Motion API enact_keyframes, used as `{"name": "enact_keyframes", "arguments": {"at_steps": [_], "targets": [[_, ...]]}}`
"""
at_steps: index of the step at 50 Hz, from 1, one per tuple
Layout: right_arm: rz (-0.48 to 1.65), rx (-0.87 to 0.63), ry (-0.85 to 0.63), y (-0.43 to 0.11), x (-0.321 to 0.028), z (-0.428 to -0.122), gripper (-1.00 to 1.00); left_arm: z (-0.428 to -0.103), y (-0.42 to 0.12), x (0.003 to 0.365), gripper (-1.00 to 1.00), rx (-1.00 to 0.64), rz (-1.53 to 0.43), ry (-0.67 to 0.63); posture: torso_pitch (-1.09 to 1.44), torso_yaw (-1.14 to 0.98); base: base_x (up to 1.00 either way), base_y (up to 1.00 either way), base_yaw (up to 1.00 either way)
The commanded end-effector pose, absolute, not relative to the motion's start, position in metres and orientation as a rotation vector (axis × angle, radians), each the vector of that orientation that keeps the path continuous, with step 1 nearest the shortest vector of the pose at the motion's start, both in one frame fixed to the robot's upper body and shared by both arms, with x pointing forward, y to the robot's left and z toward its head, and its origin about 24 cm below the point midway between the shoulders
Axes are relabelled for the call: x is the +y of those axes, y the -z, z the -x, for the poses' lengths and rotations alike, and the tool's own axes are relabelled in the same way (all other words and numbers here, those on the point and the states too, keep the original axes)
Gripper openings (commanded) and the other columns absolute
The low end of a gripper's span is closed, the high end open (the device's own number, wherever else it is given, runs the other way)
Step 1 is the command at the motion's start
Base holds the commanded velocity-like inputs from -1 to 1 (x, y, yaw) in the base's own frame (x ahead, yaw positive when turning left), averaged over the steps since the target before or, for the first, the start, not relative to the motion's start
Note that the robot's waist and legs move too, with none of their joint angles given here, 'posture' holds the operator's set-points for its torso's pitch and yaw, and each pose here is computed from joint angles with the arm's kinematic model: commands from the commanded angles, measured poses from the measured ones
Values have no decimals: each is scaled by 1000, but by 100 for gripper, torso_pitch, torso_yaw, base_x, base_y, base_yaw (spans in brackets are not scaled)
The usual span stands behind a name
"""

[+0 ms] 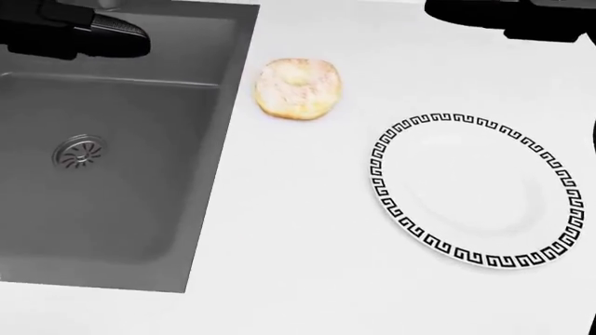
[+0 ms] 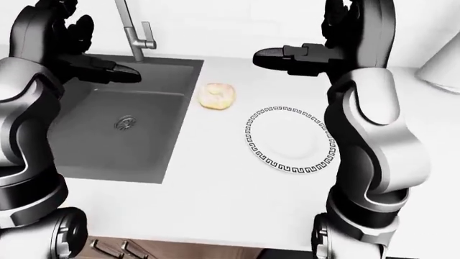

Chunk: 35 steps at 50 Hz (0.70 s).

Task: Place the pastries on the plates.

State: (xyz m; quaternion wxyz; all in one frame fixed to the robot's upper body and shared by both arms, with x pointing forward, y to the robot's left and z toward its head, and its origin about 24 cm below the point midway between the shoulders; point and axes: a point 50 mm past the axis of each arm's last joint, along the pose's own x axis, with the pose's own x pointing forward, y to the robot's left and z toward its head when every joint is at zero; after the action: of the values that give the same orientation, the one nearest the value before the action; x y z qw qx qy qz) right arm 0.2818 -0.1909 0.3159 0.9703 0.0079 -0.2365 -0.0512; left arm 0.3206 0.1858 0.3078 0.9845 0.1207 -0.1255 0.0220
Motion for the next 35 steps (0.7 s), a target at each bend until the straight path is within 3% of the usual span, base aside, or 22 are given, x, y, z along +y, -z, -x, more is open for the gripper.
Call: {"name": "enact_keyframes", "arguments": {"at_steps": [1,18,32,35], "targets": [[-15,-540,123,-327,-195,-275,100,-315,-322,184,100,-324,-250,-48,0,0,0,0,0],[3,-547,159,-333,-200,-273,100,-318,-324,182,100,-323,-262,-35,0,0,0,0,0],[8,-557,152,-338,-199,-271,100,-318,-325,183,100,-322,-272,-39,0,0,0,0,-100],[-9,-559,149,-340,-198,-270,100,-319,-326,182,100,-324,-270,-37,0,0,0,0,0]]}}
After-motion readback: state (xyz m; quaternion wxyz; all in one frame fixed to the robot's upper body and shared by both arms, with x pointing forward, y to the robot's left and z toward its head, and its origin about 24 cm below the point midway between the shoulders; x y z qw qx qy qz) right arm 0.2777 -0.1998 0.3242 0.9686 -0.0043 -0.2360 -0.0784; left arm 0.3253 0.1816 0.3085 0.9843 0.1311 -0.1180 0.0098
